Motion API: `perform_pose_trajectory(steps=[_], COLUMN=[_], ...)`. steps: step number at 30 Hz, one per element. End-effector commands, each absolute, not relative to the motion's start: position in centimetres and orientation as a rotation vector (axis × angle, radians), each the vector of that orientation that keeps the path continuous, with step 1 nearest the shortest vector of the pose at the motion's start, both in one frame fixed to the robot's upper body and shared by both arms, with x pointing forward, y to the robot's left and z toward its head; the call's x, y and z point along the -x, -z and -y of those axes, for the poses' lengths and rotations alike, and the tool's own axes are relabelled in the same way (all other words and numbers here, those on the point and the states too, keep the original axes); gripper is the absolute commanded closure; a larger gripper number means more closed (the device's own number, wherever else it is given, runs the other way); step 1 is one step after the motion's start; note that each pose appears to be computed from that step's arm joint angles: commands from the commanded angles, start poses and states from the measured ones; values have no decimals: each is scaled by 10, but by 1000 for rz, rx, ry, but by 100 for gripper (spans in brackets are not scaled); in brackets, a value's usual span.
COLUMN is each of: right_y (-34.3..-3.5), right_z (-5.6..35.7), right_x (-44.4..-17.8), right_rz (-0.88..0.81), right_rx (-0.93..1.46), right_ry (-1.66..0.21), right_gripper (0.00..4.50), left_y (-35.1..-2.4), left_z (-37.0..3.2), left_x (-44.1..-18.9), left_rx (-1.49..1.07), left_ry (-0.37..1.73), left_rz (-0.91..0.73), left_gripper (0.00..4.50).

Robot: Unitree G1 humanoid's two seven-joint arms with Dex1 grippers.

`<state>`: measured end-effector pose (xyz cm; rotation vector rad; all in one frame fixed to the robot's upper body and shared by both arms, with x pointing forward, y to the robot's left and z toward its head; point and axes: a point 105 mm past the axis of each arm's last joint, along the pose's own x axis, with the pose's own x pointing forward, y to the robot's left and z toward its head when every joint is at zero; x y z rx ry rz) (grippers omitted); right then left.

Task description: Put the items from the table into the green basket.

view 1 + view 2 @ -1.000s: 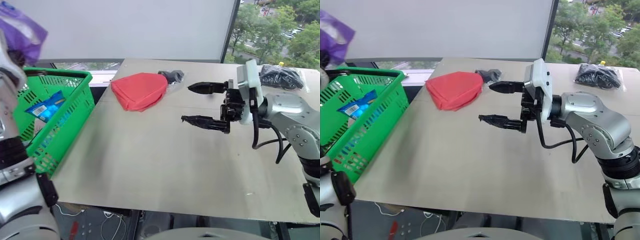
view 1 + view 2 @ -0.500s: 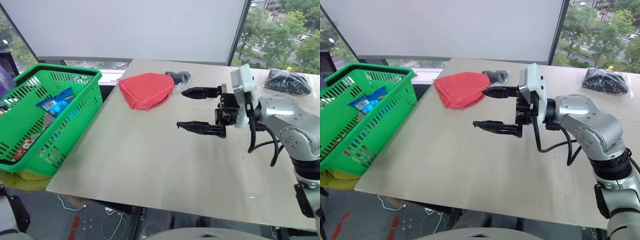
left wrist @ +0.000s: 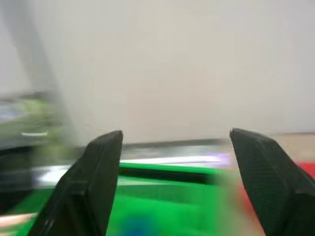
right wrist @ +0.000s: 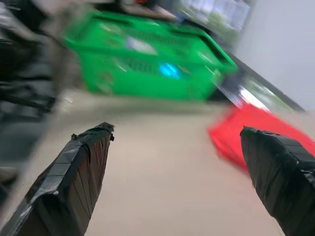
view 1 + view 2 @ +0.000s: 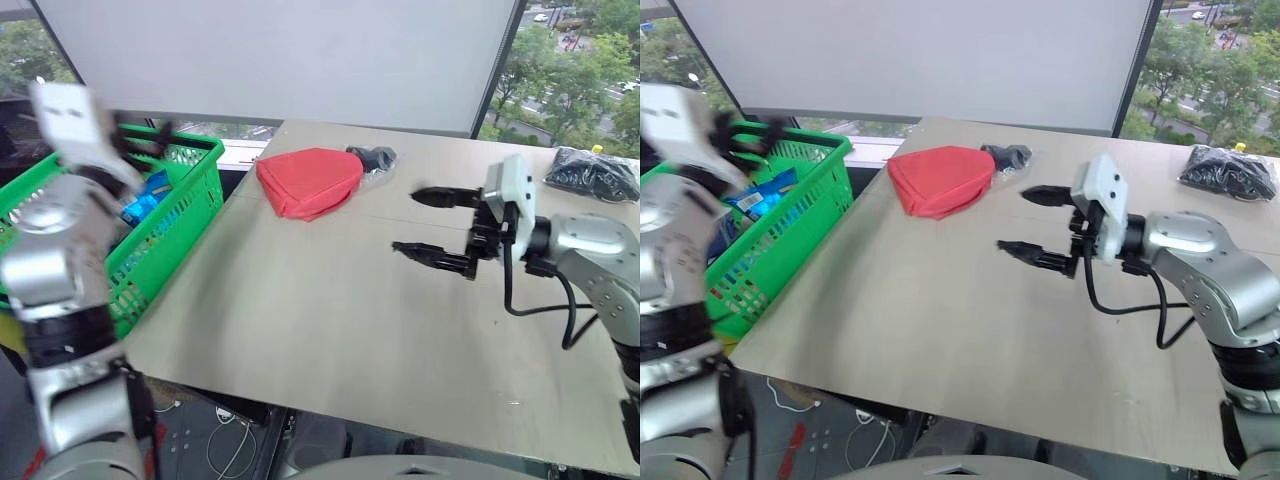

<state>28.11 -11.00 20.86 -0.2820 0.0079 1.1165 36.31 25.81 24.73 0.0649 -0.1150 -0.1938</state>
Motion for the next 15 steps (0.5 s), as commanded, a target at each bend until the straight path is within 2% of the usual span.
perform_pose_trajectory(steps=[1, 3, 6, 10, 15], right_y=[-201, -192, -178, -165, -159], right_z=[141, 155, 184, 207, 222], right_x=[-280, -278, -265, -247, -237], right_rz=[-56, -103, -175, -236, -236], right_rx=[331, 346, 362, 335, 266], right_ry=[-968, -894, -773, -660, -554], right_gripper=[0, 0, 0, 0, 0], left_y=[-234, -215, -184, -165, -155], left_z=[-207, -201, -195, -196, -182], left_x=[-356, -354, -339, -320, -303], left_rx=[-26, -41, -88, -136, -114], left_ry=[419, 454, 567, 667, 800], left_rz=[74, 8, -112, -209, -265], left_gripper=[88, 88, 88, 88, 88])
